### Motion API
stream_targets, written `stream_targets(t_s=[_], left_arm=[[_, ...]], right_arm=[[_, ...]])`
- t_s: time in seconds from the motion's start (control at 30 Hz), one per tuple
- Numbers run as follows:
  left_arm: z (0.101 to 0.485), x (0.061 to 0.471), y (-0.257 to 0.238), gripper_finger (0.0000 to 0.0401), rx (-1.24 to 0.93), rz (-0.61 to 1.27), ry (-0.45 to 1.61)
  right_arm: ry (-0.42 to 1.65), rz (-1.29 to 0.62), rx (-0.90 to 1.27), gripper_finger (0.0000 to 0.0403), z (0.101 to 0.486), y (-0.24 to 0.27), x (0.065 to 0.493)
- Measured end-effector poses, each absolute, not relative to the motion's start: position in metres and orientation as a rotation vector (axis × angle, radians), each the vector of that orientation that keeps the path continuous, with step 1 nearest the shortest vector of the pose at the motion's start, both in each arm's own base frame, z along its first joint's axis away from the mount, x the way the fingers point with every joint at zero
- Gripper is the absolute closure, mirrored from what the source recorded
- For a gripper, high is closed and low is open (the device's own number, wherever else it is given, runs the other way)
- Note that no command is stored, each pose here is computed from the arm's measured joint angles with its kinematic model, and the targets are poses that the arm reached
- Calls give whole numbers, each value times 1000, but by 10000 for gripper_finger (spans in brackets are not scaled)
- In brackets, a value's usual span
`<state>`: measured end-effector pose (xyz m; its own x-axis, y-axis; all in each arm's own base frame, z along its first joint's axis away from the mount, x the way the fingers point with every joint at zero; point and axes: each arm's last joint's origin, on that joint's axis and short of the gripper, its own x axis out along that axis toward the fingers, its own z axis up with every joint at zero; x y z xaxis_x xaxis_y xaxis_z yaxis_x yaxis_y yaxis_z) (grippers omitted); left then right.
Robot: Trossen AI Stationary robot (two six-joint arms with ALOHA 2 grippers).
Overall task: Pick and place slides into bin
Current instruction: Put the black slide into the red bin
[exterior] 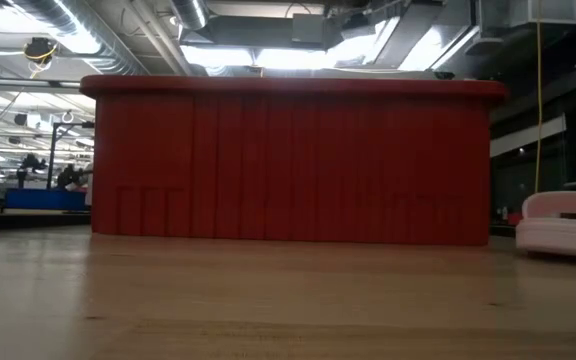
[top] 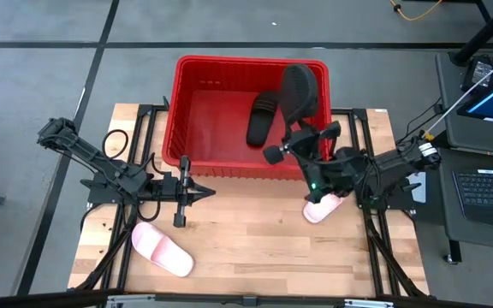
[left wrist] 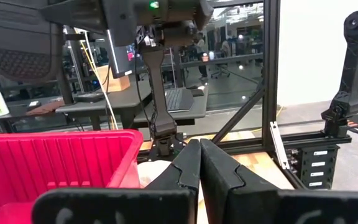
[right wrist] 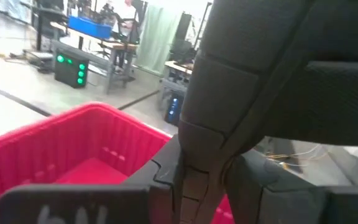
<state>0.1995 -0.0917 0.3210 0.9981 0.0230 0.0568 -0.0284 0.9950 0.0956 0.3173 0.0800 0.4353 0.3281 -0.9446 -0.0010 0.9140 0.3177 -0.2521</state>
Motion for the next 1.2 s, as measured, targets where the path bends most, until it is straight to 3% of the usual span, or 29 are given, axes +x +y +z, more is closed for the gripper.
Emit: stream_targets(t_s=[0.53, 1.2], left_arm=[[321, 200, -92, 398, 113, 26, -55], [321, 200, -92, 400, 113, 29, -55]], right_arm=[[265, -1248, -362, 315, 496, 66, 308], [507, -1306, -619, 315, 526, 29, 297]])
